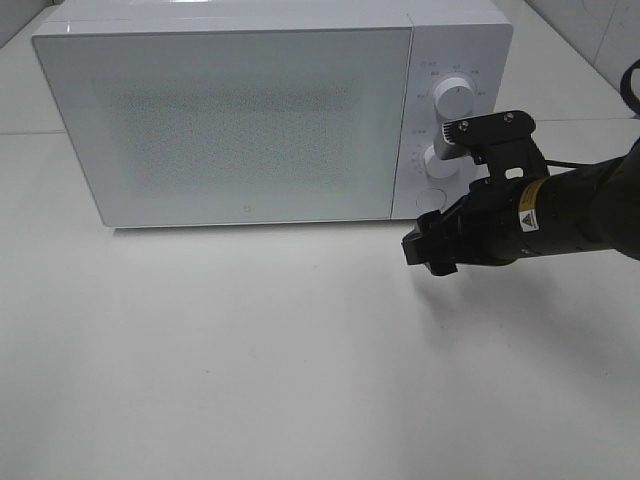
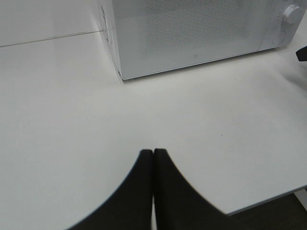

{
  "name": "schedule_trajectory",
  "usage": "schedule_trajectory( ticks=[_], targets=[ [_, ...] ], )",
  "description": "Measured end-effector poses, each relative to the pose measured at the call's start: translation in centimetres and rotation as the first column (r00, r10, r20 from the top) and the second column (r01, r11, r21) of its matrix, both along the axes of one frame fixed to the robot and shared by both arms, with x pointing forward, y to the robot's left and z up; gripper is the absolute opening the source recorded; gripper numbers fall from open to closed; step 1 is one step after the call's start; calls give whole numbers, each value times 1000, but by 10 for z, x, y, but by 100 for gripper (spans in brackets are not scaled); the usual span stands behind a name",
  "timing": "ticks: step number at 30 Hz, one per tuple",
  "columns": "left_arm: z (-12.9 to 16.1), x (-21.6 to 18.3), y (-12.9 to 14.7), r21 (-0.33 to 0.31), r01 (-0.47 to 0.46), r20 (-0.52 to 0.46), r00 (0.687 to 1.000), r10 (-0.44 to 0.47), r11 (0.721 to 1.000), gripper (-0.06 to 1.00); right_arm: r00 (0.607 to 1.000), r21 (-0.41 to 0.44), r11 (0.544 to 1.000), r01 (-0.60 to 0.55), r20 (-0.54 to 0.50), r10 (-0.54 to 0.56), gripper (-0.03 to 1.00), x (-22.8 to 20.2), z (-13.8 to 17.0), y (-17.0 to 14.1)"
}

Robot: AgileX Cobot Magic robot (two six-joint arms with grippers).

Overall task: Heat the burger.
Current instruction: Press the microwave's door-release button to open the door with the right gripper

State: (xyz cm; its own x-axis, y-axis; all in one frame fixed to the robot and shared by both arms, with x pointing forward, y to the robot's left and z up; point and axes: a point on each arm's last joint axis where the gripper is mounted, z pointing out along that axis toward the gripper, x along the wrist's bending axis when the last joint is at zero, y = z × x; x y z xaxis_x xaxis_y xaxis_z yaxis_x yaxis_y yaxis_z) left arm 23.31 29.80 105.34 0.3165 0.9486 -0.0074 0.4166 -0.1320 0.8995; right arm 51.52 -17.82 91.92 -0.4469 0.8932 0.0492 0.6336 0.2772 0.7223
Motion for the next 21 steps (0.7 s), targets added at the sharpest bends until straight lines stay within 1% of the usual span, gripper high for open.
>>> schedule_trajectory(
  ticks=[3, 5, 6, 8, 9, 10, 11, 12, 13, 15, 16, 17, 18, 20, 21],
  targets=[
    [0, 0, 0, 0, 0, 0, 1000, 0, 1000, 0, 1000, -22, 1000, 8, -17, -9, 70, 0, 0, -1],
    [0, 0, 0, 0, 0, 0, 1000, 0, 1000, 0, 994, -118, 992, 45, -93, -56, 69, 2, -2, -8],
    [0, 0, 0, 0, 0, 0, 1000, 0, 1000, 0, 994, -118, 992, 45, -93, -56, 69, 2, -2, -8],
    [0, 0, 0, 0, 0, 0, 1000, 0, 1000, 0, 984, -181, 980, 81, -142, -107, 69, 5, 1, -12],
    [0, 0, 0, 0, 0, 0, 1000, 0, 1000, 0, 984, -181, 980, 81, -142, -107, 69, 5, 1, -12],
    [0, 0, 0, 0, 0, 0, 1000, 0, 1000, 0, 979, -202, 975, 93, -161, -127, 69, 6, 2, -13],
    [0, 0, 0, 0, 0, 0, 1000, 0, 1000, 0, 968, -248, 964, 100, -199, -151, 68, 6, 4, -16],
    [0, 0, 0, 0, 0, 0, 1000, 0, 1000, 0, 968, -248, 964, 100, -199, -151, 68, 6, 4, -16],
    [0, 0, 0, 0, 0, 0, 1000, 0, 1000, 0, 959, -276, 956, 96, -233, -163, 68, 7, 7, -17],
    [0, 0, 0, 0, 0, 0, 1000, 0, 1000, 0, 953, -287, 954, 89, -253, -165, 68, 7, 8, -16],
    [0, 0, 0, 0, 0, 0, 1000, 0, 1000, 0, 939, -291, 954, 79, -299, -169, 67, 7, 11, -15],
    [0, 0, 0, 0, 0, 0, 1000, 0, 1000, 0, 932, -291, 954, 67, -323, -164, 67, 6, 13, -14],
    [0, 0, 0, 0, 0, 0, 1000, 0, 1000, 0, 932, -291, 954, 67, -323, -164, 67, 6, 13, -14],
    [0, 0, 0, 0, 0, 0, 1000, 0, 1000, 0, 907, -277, 960, 41, -393, -152, 67, 5, 18, -10],
    [0, 0, 0, 0, 0, 0, 1000, 0, 1000, 0, 907, -277, 960, 41, -393, -152, 67, 5, 18, -10]
  ],
)
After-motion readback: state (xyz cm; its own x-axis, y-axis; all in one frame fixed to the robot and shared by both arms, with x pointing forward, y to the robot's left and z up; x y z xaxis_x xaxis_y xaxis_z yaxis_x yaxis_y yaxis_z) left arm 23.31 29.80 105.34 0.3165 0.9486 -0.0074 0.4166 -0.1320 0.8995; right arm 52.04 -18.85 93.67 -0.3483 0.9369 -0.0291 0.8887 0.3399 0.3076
